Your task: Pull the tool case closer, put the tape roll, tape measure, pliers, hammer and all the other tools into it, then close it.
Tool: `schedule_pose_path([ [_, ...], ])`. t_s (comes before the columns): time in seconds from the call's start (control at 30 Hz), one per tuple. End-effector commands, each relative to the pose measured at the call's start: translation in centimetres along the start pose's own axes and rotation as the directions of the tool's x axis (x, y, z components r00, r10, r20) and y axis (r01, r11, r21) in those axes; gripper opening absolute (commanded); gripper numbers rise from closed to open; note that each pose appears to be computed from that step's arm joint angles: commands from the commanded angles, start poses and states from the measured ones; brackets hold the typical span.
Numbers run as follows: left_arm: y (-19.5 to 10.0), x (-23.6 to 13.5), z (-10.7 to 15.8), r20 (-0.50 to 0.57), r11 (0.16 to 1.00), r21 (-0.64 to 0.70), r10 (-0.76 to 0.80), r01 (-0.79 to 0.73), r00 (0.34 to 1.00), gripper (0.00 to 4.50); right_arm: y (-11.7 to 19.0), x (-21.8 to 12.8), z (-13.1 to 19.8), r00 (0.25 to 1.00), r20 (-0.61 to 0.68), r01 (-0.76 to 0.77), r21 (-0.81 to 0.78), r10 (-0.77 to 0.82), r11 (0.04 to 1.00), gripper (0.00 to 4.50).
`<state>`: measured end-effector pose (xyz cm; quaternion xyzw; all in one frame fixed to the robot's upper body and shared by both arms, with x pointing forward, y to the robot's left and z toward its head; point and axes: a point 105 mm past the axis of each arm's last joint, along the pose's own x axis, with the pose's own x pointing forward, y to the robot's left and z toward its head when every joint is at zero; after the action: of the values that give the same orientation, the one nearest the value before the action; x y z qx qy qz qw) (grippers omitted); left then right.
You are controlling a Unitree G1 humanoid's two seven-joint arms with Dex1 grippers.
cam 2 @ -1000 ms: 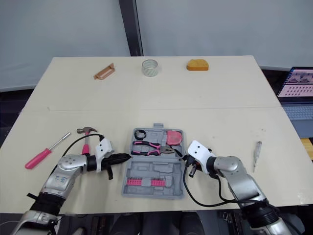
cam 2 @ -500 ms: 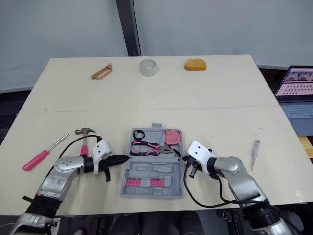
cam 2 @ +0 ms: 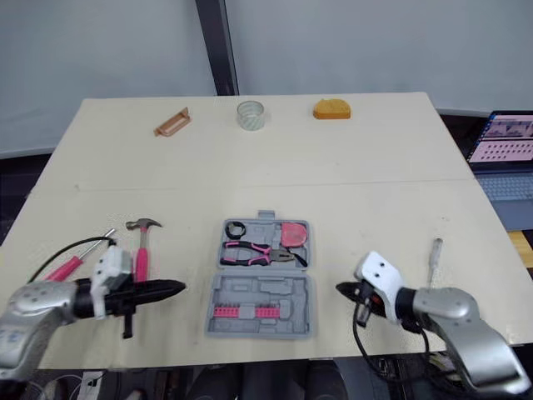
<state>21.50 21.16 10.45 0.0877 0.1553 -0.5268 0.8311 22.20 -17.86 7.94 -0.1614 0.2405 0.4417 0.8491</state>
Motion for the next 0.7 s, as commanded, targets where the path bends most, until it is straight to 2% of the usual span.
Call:
schedule_pose_path([
  [0.03, -1.7, -1.6, 0.2, 0.017, 1.0, -0.001, 0.012, -0.012, 1.0, 0.04, 1.4, -1.3, 0.4, 0.999, 0.01, -0.042, -0.004, 0.042, 0.999, 0.0],
  [0.17, -3.8, -2.9, -1.4, -0.004, 0.999, -0.04, 0.031, -0.031, 1.0, 0.04, 3.5, -2.2, -0.7, 0.992, -0.017, -0.122, 0.028, 0.123, 0.992, 0.0],
  [0.27, -5.0, -3.5, -2.3, -0.027, 0.998, -0.049, 0.029, -0.03, 0.999, 0.75, 4.3, -2.5, -1.4, 0.987, -0.027, -0.157, 0.046, 0.159, 0.986, 0.0],
  [0.33, -5.6, -4.3, -3.1, -0.056, 0.998, -0.057, 0.023, -0.026, 0.998, 1.72, 4.8, -2.8, -2.2, 0.983, -0.035, -0.179, 0.064, 0.182, 0.982, 0.53],
  [0.4, -5.8, -5.0, -3.7, -0.08, 0.998, -0.045, 0.033, -0.037, 0.996, 2.7, 5.0, -3.0, -3.1, 0.98, -0.043, -0.192, 0.073, 0.196, 0.979, 1.3],
  [0.5, -5.9, -5.5, -4.3, -0.091, 0.998, -0.045, 0.044, -0.048, 0.995, 4.26, 5.1, -3.3, -4.5, 0.976, -0.052, -0.208, 0.076, 0.212, 0.975, 2.84],
  [0.53, -6.0, -5.6, -4.4, -0.091, 0.998, -0.045, 0.043, -0.047, 0.995, 4.5, 5.1, -3.3, -4.9, 0.975, -0.052, -0.21, 0.076, 0.215, 0.975, 3.44],
  [0.6, -6.1, -5.6, -4.6, -0.098, 0.999, -0.032, 0.04, -0.043, 0.994, 4.5, 5.0, -3.4, -5.6, 0.975, -0.049, -0.214, 0.068, 0.218, 0.974, 4.45],
  [0.7, -5.9, -5.6, -4.5, -0.087, 0.998, -0.005, 0.059, -0.06, 0.994, 4.5, 4.9, -3.4, -6.6, 0.974, -0.048, -0.217, 0.057, 0.22, 0.975, 4.45],
])
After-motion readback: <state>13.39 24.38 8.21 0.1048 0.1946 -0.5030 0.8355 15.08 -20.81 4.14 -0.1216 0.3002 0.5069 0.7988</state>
